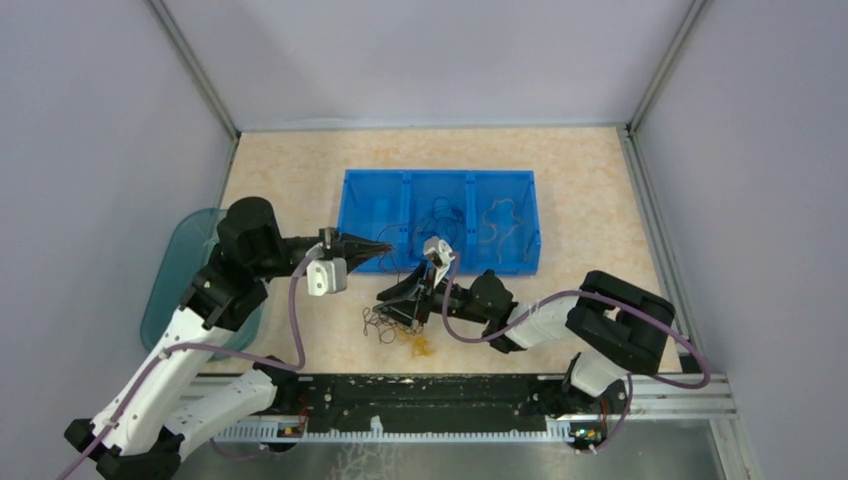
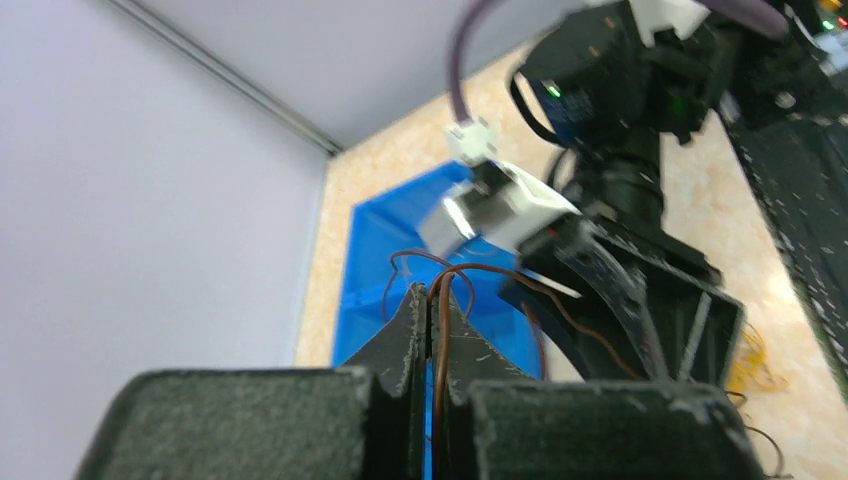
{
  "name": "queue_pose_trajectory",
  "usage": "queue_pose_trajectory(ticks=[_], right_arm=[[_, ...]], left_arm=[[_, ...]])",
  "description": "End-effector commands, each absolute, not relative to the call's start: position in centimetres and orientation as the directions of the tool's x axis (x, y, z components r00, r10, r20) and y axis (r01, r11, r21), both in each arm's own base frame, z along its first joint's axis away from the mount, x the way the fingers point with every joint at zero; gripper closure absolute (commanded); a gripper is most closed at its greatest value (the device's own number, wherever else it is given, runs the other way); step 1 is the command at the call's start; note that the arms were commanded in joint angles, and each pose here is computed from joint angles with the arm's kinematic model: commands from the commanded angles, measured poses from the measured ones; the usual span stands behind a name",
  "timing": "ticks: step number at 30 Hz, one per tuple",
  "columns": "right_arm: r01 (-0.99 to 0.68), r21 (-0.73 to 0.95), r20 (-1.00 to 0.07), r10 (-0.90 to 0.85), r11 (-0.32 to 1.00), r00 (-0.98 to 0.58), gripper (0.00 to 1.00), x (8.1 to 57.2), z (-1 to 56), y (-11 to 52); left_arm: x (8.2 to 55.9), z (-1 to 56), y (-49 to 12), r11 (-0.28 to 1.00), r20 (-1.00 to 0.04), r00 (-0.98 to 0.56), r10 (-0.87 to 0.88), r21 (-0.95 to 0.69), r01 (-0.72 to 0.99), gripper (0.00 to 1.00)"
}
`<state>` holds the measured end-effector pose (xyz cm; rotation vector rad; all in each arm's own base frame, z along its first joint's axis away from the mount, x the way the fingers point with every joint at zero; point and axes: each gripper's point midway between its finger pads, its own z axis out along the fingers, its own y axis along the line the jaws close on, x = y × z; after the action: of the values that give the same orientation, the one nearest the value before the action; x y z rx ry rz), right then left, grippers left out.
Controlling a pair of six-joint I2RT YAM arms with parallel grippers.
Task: Untangle the cables
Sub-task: Untie the cable.
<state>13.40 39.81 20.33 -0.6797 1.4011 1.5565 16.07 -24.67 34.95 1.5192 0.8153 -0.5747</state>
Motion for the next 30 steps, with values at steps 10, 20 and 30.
queue_pose_trajectory(ticks=[10, 20, 30], right_arm=[[-0.865, 0.472, -0.871, 0.242, 0.17, -0.427, 0.67, 13.5, 15.7, 38.4], [-0.841, 0.496, -0.865, 0.201, 0.215, -0.459, 0.7, 12.7, 12.8, 36.8], [-0.82, 0.517, -0.855, 0.189, 0.245, -0.483, 0.7, 11.7, 10.9, 35.1]], left_arm=[[15.2, 53.7, -23.7, 0.303, -0.585, 0.808, -0.074, 0.759, 0.577, 0.99], [14.0, 63.0, -21.4, 0.47, -0.418, 0.903, -0.095, 0.781, 0.411, 1.0], [14.9, 68.5, -19.4, 0.592, -0.268, 0.963, 0.033, 0.782, 0.197, 1.0]])
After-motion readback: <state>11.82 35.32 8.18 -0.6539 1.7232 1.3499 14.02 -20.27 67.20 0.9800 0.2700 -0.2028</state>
